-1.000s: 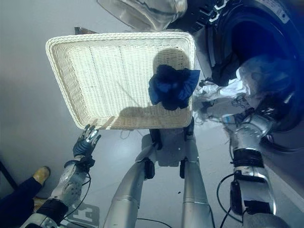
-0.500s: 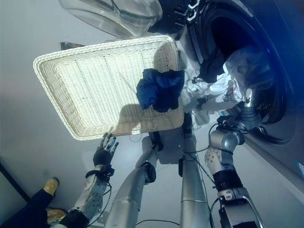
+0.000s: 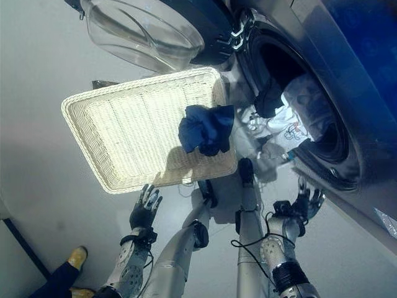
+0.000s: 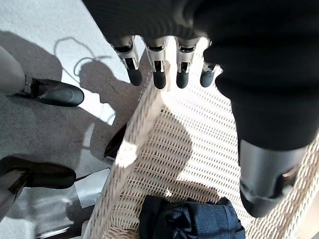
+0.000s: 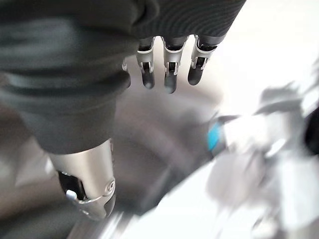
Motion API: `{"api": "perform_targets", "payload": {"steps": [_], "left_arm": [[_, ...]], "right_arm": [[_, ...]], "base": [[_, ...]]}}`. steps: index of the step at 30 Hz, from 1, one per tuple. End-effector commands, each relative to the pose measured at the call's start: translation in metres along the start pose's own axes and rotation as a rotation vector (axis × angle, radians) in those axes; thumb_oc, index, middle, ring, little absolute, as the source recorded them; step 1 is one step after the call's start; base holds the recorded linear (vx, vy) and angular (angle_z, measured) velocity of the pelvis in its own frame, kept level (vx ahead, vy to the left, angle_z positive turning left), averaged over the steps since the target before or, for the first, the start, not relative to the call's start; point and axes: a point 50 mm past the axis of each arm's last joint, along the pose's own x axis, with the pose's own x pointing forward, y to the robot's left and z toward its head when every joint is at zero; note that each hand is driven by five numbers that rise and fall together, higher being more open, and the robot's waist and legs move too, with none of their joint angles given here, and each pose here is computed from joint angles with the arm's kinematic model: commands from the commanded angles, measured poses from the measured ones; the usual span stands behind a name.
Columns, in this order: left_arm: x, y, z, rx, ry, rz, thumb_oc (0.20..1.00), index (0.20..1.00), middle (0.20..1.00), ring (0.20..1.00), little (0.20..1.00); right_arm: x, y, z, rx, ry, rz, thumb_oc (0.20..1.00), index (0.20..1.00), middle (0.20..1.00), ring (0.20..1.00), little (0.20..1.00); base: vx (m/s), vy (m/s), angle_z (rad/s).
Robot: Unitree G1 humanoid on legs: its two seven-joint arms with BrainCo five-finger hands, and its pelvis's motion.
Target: Put the clothes into the washing machine.
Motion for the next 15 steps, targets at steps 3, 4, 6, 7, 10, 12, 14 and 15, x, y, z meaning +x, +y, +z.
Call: {"api": "perform_targets", "payload": {"steps": [3,4,6,7,10,12,14,15], "left_arm": [[-0.007,-0.006,0.0,0.01,-0.054,0.023,1.0,1.0,1.0,1.0,1.0],[-0.006,-0.006,0.0,0.011,-0.055,0.026,1.0,1.0,1.0,1.0,1.0],[-0.006,-0.008,-0.002,0.012,-0.049,0.028,1.0,1.0,1.0,1.0,1.0],[-0.006,-0.009,-0.003,0.013,-0.044,0.027,1.0,1.0,1.0,1.0,1.0],[-0.006,-0.009,-0.005,0.022,-0.026,0.023,1.0,1.0,1.0,1.0,1.0],[-0.004,-0.008,-0.005,0.024,-0.018,0.017,1.0,1.0,1.0,1.0,1.0],[-0.002,-0.007,-0.006,0.026,-0.013,0.011,1.0,1.0,1.0,1.0,1.0],[0.0,-0.007,-0.006,0.029,-0.007,0.002,1.0,1.0,1.0,1.0,1.0]], "right_arm": [[-0.006,0.002,0.001,-0.07,0.008,0.061,1.0,1.0,1.0,1.0,1.0],[-0.006,0.002,0.0,-0.084,0.011,0.063,1.0,1.0,1.0,1.0,1.0],[-0.003,0.002,-0.003,-0.164,0.004,0.076,1.0,1.0,1.0,1.0,1.0],[-0.001,0.003,-0.004,-0.222,-0.005,0.1,1.0,1.0,1.0,1.0,1.0],[0.004,0.008,-0.004,-0.323,-0.024,0.174,1.0,1.0,1.0,1.0,1.0],[0.011,0.012,-0.004,-0.366,-0.013,0.198,1.0,1.0,1.0,1.0,1.0],[0.019,0.01,-0.005,-0.405,0.024,0.188,1.0,1.0,1.0,1.0,1.0],[0.025,0.007,-0.005,-0.435,0.037,0.175,1.0,1.0,1.0,1.0,1.0]], "base": [[0.0,0.0,0.0],[0.0,0.0,0.0],[0.0,0.0,0.0],[0.0,0.0,0.0],[0.0,-0.029,0.01],[-0.01,-0.049,0.03],[-0.01,-0.046,0.07],[-0.01,-0.039,0.1]]}}
